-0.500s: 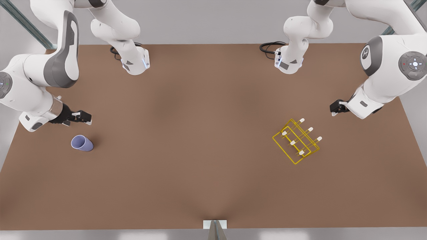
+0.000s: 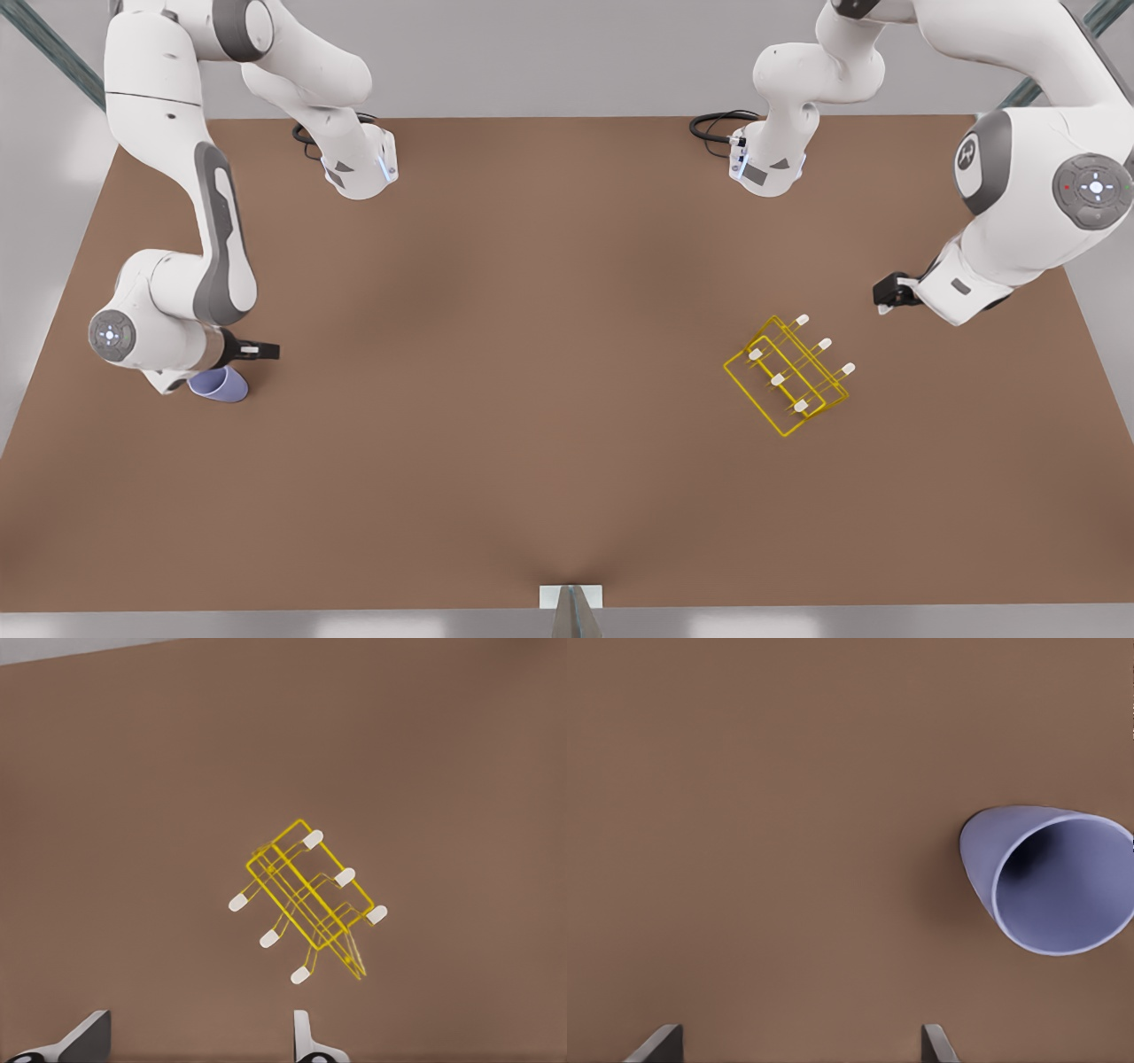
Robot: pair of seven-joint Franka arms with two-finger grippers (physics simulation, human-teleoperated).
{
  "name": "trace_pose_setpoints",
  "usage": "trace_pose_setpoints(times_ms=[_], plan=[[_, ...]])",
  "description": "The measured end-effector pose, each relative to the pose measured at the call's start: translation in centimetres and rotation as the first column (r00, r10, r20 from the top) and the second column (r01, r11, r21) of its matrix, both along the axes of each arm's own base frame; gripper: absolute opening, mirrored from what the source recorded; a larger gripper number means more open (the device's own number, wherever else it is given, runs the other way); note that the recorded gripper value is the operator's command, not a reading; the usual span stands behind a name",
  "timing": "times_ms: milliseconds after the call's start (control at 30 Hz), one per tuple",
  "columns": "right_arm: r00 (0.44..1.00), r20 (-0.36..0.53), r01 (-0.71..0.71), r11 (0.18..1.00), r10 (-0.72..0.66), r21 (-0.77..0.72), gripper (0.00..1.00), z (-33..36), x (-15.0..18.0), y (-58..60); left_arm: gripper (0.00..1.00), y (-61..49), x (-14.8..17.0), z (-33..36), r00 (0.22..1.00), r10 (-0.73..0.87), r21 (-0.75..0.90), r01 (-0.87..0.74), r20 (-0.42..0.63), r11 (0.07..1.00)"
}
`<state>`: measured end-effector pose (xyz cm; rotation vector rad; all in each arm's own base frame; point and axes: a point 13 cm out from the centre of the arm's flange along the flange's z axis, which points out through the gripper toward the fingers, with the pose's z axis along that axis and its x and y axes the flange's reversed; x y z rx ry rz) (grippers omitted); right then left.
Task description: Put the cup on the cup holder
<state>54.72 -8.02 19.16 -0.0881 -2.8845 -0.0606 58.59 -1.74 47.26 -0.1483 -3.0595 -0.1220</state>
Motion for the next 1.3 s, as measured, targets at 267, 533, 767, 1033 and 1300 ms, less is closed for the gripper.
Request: trace_pose_setpoints(times_ms=[267, 533, 767, 1033, 1300], plan=[[0.983, 0.179, -0.030, 1.000, 0.030, -0.002, 1.00, -4.3, 0.9, -4.1, 1.00, 0.0, 0.0, -0.1, 1.000, -0.004, 0.000, 0.004, -0.002, 1.000], [0.958, 0.271, -0.099, 0.995, 0.100, -0.017, 1.00, -5.5, 3.0, -6.3, 1.00, 0.0, -0.1, -0.1, 1.000, -0.007, 0.000, 0.007, -0.007, 1.000], [0.946, 0.285, -0.156, 0.987, 0.156, -0.025, 1.00, -7.1, 3.1, -7.2, 1.00, -0.1, -0.1, -0.6, 1.000, -0.009, 0.001, 0.009, -0.017, 1.000], [0.943, 0.261, -0.207, 0.978, 0.205, -0.018, 0.71, -9.5, 2.2, -7.7, 1.00, -0.1, -0.2, -0.8, 1.000, -0.009, 0.001, 0.009, -0.024, 1.000], [0.932, 0.254, -0.260, 0.965, 0.257, -0.019, 0.25, -9.9, 1.9, -8.3, 1.00, -0.1, -0.2, -0.8, 1.000, -0.009, 0.001, 0.009, -0.026, 1.000]])
